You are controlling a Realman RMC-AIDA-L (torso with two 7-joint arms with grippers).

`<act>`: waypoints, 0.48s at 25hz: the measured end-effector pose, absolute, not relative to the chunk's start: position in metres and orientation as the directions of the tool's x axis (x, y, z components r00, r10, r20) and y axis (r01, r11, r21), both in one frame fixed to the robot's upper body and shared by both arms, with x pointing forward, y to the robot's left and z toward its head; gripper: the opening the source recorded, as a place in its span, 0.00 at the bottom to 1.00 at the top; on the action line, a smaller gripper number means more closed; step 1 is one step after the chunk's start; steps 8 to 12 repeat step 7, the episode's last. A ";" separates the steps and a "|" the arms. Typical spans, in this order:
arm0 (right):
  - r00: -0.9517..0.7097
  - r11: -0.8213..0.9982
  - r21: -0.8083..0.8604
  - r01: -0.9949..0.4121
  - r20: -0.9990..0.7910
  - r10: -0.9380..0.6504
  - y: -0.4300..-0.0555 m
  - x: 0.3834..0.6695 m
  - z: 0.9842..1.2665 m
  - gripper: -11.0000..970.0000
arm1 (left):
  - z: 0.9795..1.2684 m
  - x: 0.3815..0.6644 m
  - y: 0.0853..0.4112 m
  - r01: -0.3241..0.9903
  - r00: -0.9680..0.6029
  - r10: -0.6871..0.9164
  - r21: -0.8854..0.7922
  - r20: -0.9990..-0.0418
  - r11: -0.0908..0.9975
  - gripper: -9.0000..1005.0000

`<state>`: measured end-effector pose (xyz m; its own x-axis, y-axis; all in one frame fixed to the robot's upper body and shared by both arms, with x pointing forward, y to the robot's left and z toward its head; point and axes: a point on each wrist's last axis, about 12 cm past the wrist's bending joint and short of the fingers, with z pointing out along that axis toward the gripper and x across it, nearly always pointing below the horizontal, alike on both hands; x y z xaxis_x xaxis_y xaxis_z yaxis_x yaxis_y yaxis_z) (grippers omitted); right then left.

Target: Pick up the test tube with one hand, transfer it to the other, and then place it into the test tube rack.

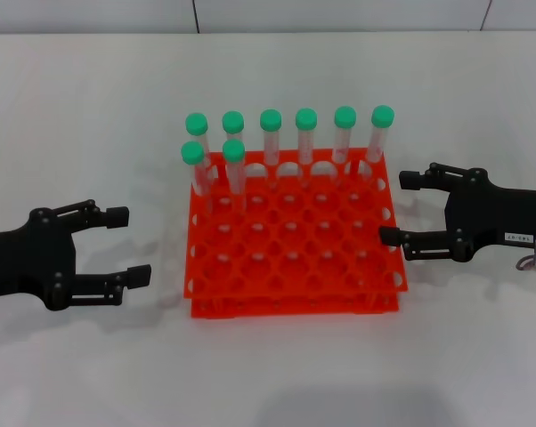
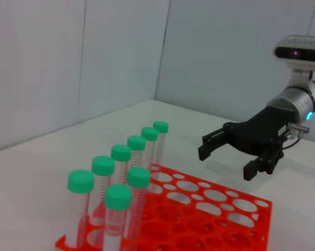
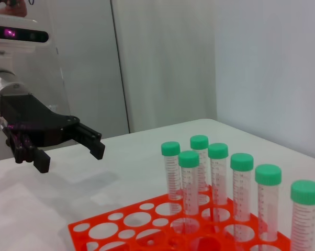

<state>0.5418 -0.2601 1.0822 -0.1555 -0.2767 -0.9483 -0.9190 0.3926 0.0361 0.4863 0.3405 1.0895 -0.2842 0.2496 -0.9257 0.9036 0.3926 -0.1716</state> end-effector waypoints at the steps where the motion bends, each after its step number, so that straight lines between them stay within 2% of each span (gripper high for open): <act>1: -0.156 0.394 0.036 -0.919 -0.948 -0.277 -0.260 0.542 1.082 0.91 | 1.090 0.487 0.341 0.902 -0.284 0.249 -0.170 -0.926 0.396 0.89; 12: -0.158 0.396 0.037 -0.918 -0.947 -0.278 -0.260 0.542 1.082 0.91 | 1.092 0.491 0.341 0.899 -0.276 0.241 -0.161 -0.930 0.408 0.89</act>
